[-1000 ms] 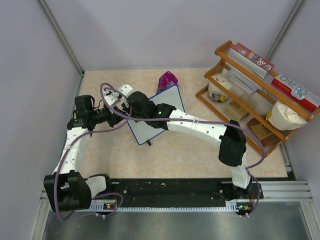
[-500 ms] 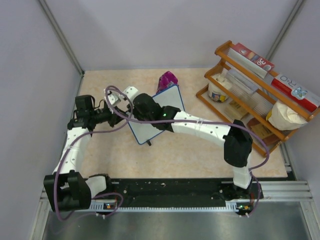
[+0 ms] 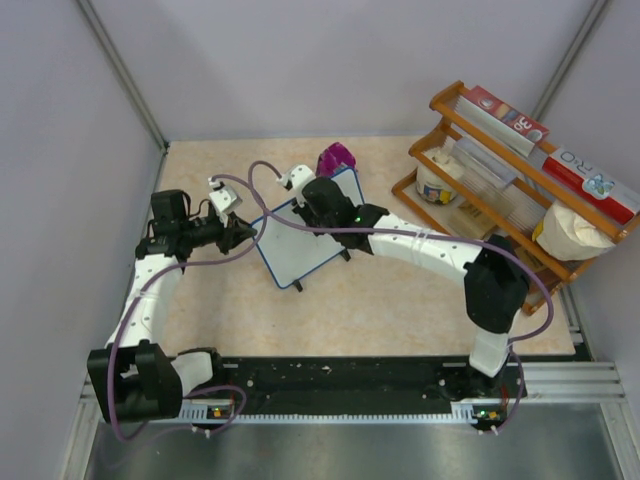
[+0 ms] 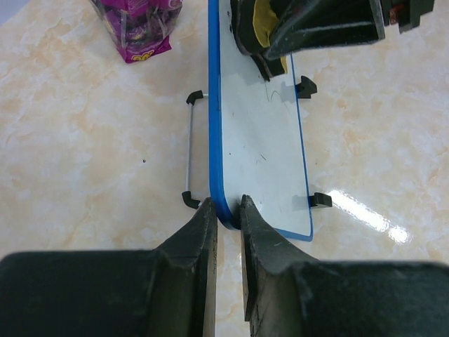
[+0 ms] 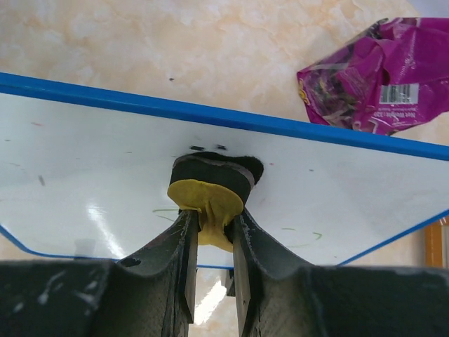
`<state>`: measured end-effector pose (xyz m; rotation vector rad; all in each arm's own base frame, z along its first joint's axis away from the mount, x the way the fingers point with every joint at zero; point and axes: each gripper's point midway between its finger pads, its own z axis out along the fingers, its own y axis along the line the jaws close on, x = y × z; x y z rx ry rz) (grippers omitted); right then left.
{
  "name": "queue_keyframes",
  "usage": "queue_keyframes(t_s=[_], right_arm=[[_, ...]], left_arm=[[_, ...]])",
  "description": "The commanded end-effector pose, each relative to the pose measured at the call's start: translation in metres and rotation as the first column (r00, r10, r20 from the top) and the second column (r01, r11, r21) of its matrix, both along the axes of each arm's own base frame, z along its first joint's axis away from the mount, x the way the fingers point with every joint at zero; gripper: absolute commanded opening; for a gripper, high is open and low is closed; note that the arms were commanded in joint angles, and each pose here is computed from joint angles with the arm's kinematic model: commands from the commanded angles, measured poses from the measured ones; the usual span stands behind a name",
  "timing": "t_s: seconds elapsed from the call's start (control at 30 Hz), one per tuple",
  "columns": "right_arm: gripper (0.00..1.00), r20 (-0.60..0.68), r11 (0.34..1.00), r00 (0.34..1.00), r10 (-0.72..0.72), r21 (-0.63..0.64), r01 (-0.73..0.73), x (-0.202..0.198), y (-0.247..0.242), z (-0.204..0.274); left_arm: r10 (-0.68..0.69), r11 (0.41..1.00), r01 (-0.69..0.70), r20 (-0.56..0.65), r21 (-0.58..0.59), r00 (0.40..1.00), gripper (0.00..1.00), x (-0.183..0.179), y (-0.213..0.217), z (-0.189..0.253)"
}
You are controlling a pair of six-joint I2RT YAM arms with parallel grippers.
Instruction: Erase the whiteboard
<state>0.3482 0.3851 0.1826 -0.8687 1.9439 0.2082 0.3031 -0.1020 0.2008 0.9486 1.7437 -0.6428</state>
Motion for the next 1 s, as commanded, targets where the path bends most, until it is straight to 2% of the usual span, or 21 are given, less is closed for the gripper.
queue_keyframes(t_s=[0.0, 0.17, 0.33, 0.8, 0.97], right_arm=[[0.0, 0.101, 0.992, 0.988, -0.118, 0.059, 0.112, 0.039, -0.03, 0.035], [0.0, 0.107, 0.988, 0.984, -0.144, 0.064, 0.137, 0.048, -0.038, 0.036], [0.0, 0.078, 0.99, 0.99, -0.119, 0.092, 0.111, 0.038, -0.034, 0.035], [0.0, 0.008, 0.985, 0.995, 0.097, 0.142, -0.098, -0.03, 0.033, 0.023], [0.0, -0.005, 0.978, 0.989, 0.147, 0.151, -0.145, -0.042, 0.051, 0.021]], left_arm=[[-0.076, 0.997, 0.076, 0.009, -0.018, 0.997, 0.0, -0.01, -0.012, 0.001], [-0.077, 0.997, 0.077, 0.013, -0.015, 0.997, 0.0, -0.01, -0.012, 0.003], [-0.075, 0.997, 0.075, 0.013, -0.013, 0.997, 0.0, -0.01, -0.012, 0.004], [-0.069, 0.997, 0.07, 0.008, -0.023, 0.998, 0.0, -0.007, -0.012, 0.006], [-0.066, 0.998, 0.066, 0.002, -0.022, 0.998, 0.0, -0.007, -0.011, 0.004]])
